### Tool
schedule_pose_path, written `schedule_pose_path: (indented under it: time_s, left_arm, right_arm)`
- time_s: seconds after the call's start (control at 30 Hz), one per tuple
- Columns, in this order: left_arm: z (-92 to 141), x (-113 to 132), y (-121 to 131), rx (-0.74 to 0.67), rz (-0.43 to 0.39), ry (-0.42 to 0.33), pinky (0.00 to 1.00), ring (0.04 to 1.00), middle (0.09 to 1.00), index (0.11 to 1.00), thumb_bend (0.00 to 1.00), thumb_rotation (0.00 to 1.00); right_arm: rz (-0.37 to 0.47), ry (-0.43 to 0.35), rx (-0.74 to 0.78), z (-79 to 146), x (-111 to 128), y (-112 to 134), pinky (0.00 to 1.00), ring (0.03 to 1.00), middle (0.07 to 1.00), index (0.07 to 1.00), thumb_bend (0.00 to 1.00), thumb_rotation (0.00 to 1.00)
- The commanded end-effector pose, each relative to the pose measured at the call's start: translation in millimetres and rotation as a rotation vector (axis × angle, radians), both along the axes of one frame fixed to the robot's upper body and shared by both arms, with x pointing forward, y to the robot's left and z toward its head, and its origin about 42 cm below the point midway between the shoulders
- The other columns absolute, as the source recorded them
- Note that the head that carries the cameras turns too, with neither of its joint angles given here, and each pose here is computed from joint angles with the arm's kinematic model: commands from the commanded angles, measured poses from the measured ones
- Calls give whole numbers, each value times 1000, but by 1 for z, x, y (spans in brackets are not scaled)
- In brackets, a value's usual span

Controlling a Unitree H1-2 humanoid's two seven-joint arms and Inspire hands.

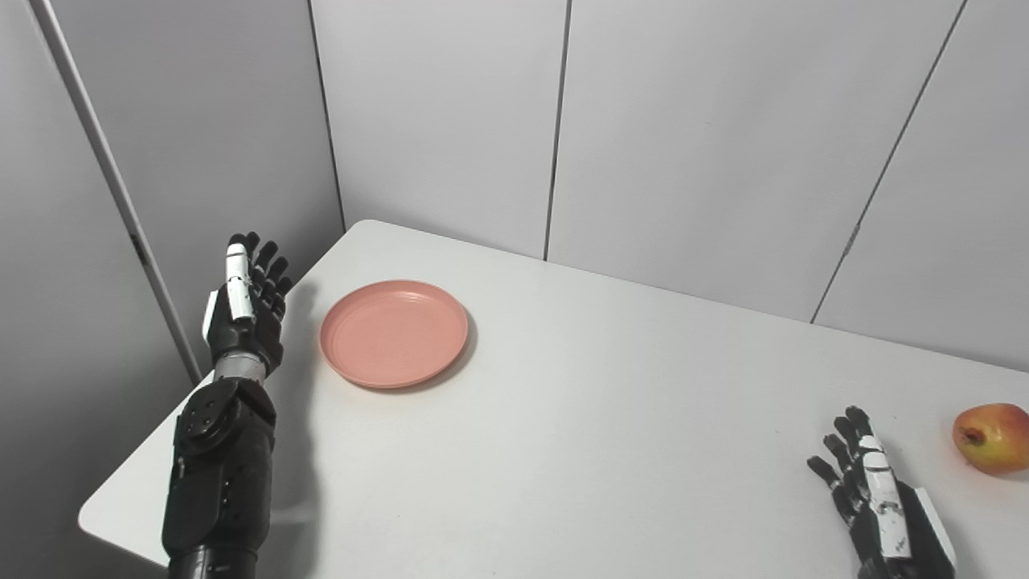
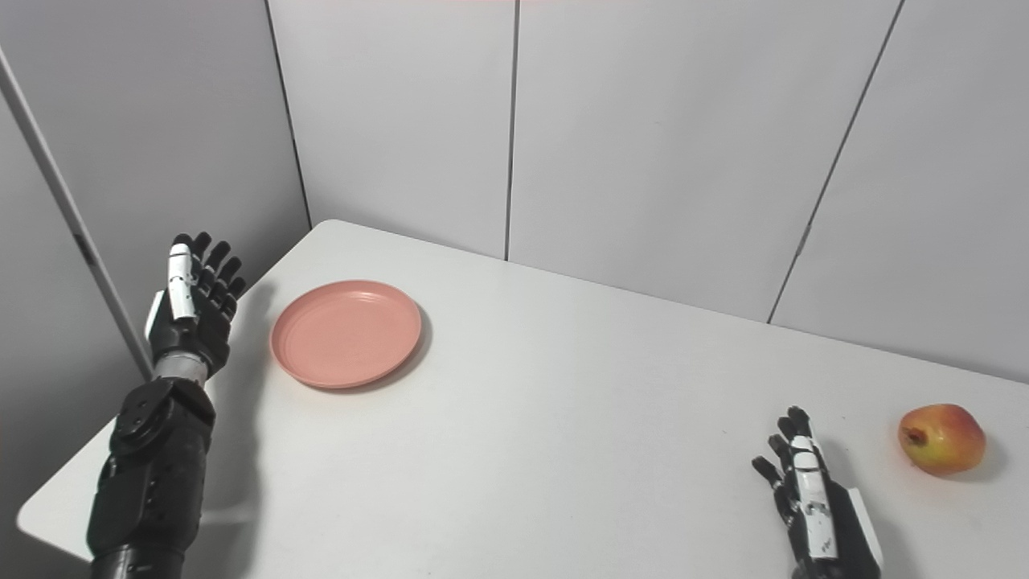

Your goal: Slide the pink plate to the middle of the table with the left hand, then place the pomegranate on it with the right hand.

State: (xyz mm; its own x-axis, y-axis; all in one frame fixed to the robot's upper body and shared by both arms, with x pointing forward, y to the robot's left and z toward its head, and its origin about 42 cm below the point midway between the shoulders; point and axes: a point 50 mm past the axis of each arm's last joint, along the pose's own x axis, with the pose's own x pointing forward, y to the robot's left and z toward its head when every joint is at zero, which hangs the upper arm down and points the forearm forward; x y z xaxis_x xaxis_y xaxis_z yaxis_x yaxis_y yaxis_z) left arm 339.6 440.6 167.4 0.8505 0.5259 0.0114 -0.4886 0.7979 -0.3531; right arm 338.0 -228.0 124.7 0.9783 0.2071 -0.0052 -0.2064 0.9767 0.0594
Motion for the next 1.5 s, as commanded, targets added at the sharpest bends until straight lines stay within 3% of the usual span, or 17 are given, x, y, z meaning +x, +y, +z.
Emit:
schedule_pose_path:
  time_s: [0.0, 0.57, 0.93, 1.13, 1.47]
  left_arm:
    - [25, 11, 9, 57, -8, -92, 967, 949, 948, 937, 353, 1000]
    - [-5, 18, 12, 39, -45, -20, 940, 927, 922, 909, 369, 1000]
    - [-25, 24, -9, 40, -99, 21, 933, 922, 919, 910, 376, 1000]
    - [-35, 31, -20, 28, -161, 21, 967, 960, 960, 936, 372, 1000]
    - [-40, 40, -44, 27, -205, 60, 918, 921, 926, 918, 380, 1000]
  right_arm:
    - [3, -44, -6, 14, 4, -1, 1000, 1000, 1000, 1000, 70, 1000]
    - [-2, -32, -5, 14, 4, -1, 1000, 1000, 1000, 1000, 82, 1000]
    - [-3, -37, -4, 15, 3, 0, 1000, 1000, 1000, 1000, 84, 1000]
    - [1, -37, -13, 15, 3, 0, 1000, 1000, 1000, 1000, 92, 1000]
    - [0, -32, -20, 14, 1, 2, 1000, 1000, 1000, 1000, 119, 1000]
